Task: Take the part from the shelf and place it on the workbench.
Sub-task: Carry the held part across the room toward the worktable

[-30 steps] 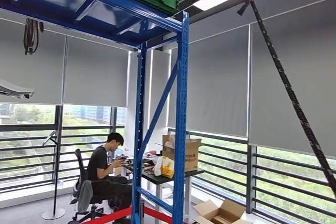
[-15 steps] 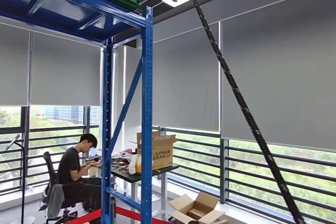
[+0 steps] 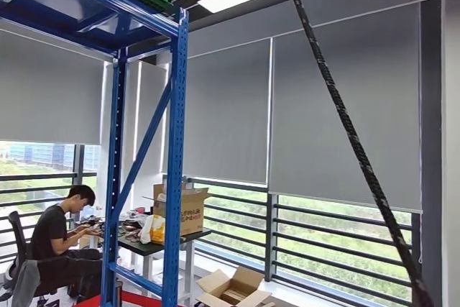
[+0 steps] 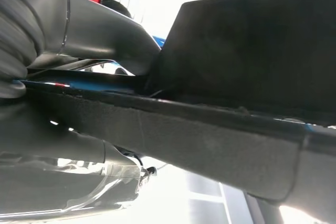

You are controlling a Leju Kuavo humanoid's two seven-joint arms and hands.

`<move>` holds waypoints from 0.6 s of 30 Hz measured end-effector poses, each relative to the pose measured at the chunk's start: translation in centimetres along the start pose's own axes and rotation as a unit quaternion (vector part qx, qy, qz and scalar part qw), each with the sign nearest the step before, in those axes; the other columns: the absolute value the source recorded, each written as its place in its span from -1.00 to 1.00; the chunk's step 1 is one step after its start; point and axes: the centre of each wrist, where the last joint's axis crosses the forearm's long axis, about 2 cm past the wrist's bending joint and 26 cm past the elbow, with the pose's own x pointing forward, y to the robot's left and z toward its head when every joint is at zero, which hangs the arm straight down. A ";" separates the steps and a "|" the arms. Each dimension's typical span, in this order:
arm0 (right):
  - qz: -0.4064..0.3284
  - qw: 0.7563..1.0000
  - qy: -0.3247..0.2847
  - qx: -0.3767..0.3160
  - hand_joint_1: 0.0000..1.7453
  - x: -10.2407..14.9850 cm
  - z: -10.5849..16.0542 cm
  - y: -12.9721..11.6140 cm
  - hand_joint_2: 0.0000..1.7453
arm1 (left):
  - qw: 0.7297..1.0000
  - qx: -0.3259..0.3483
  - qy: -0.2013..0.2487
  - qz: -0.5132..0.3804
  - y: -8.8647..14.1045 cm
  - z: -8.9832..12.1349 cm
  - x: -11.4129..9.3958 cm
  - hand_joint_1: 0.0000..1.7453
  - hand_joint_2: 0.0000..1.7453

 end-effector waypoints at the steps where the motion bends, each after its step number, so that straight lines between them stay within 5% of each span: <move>1: -0.002 1.000 -0.001 0.001 1.00 0.0 0.0 0.0 1.00 | 1.000 -0.001 0.000 -0.001 0.0 0.0 0.0 -1.00 1.00; 18: -0.045 0.999 -0.004 0.015 1.00 -0.5 -0.2 0.3 1.00 | 1.000 -0.010 0.002 0.000 -0.3 0.1 -0.2 -1.00 1.00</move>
